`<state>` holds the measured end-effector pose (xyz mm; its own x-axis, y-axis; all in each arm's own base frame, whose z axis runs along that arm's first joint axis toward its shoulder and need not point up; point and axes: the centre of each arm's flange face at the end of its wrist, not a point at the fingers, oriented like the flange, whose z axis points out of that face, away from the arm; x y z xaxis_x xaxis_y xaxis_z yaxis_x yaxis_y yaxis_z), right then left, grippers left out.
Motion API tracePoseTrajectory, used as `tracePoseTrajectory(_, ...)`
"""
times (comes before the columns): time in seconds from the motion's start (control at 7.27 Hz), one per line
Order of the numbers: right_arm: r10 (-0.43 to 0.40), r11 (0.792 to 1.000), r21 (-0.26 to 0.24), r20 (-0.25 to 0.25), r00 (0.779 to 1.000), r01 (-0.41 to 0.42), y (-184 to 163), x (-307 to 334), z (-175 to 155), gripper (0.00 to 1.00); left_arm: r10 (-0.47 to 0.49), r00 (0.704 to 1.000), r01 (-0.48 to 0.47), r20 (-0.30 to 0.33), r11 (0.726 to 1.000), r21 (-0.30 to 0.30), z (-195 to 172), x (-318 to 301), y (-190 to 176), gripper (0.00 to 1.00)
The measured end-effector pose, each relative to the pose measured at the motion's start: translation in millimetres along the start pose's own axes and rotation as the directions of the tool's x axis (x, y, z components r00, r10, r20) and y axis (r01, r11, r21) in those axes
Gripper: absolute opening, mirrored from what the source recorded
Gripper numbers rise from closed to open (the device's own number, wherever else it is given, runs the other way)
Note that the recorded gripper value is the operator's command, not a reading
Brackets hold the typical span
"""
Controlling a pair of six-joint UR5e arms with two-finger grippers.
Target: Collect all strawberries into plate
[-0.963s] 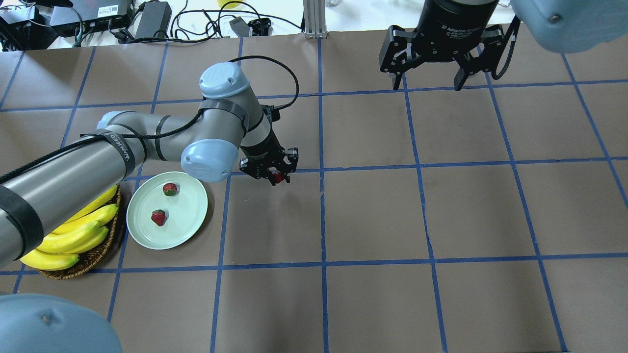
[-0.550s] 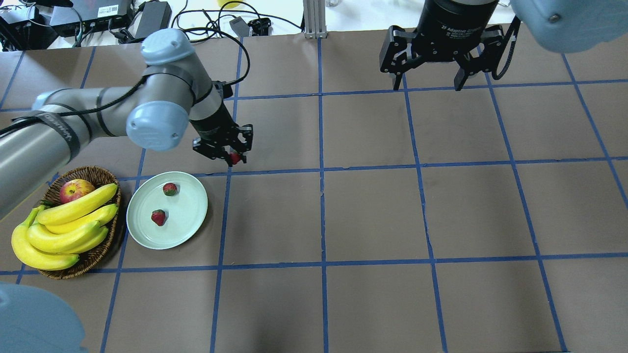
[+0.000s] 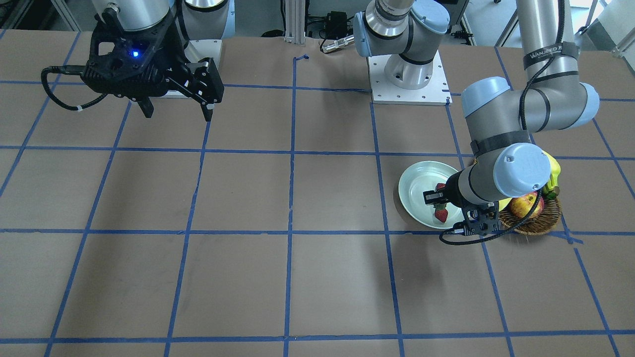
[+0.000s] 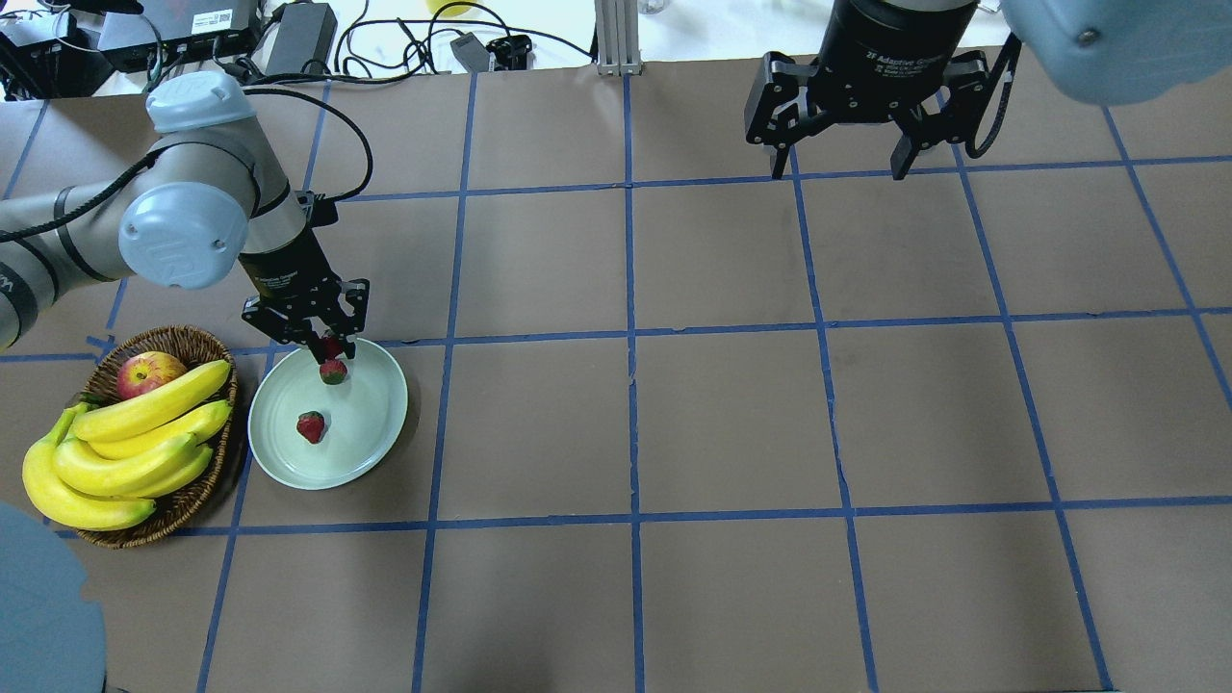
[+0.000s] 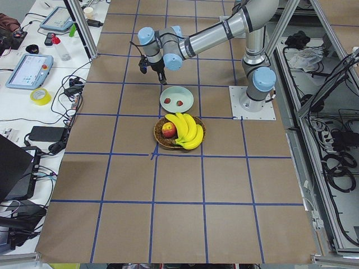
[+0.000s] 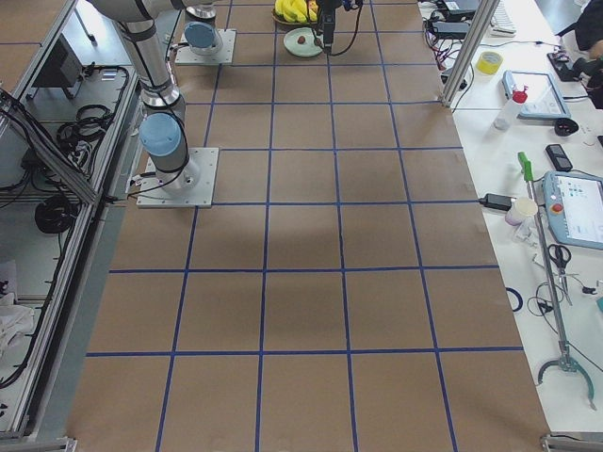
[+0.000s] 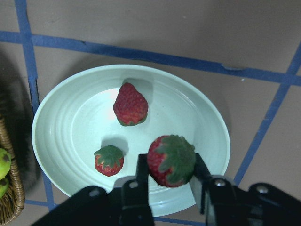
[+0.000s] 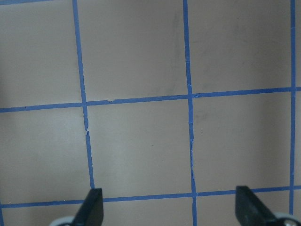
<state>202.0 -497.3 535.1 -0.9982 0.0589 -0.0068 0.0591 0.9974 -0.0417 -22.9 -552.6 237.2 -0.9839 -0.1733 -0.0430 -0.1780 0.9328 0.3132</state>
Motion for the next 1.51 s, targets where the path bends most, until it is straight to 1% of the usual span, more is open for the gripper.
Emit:
tracePoseTrajectory(0.14,0.000,1.000,0.000,0.000,1.000,0.000,0,0,0,1.00,-0.001,1.000,0.001,-0.009,1.000,-0.011,4,-2,1,1.00)
tracePoseTrajectory(0.28,0.001,1.000,0.000,0.000,1.000,-0.001,0,0,0,1.00,-0.006,1.000,0.006,-0.025,1.000,0.003,-3,-1,3,1.00)
tracePoseTrajectory(0.41,0.001,1.000,0.000,0.000,1.000,-0.001,0,0,0,1.00,-0.015,0.999,0.016,-0.044,0.999,0.041,-24,0,9,1.00)
tracePoseTrajectory(0.55,0.001,1.000,-0.001,-0.001,1.000,-0.001,0,1,0,1.00,-0.033,0.998,0.038,-0.053,0.995,0.093,-60,-1,19,1.00)
tracePoseTrajectory(0.83,0.001,1.000,-0.001,0.000,1.000,-0.001,0,1,1,1.00,-0.073,0.995,0.087,-0.074,0.976,0.202,-161,-1,47,1.00)
tracePoseTrajectory(0.96,0.001,1.000,-0.002,0.000,1.000,-0.001,0,1,1,1.00,-0.077,0.994,0.095,-0.081,0.965,0.243,-203,-1,68,1.00)
tracePoseTrajectory(1.1,0.002,1.000,-0.002,0.000,1.000,-0.002,0,1,1,1.00,-0.079,0.993,0.101,-0.088,0.954,0.282,-232,-1,89,1.00)
tracePoseTrajectory(1.24,0.002,1.000,-0.002,0.000,1.000,-0.002,0,1,1,1.00,-0.082,0.992,0.108,-0.096,0.943,0.314,-250,0,107,1.00)
tracePoseTrajectory(1.51,0.003,1.000,-0.001,0.000,1.000,-0.003,0,1,1,1.00,-0.080,0.992,0.109,-0.100,0.934,0.340,-261,5,129,1.00)
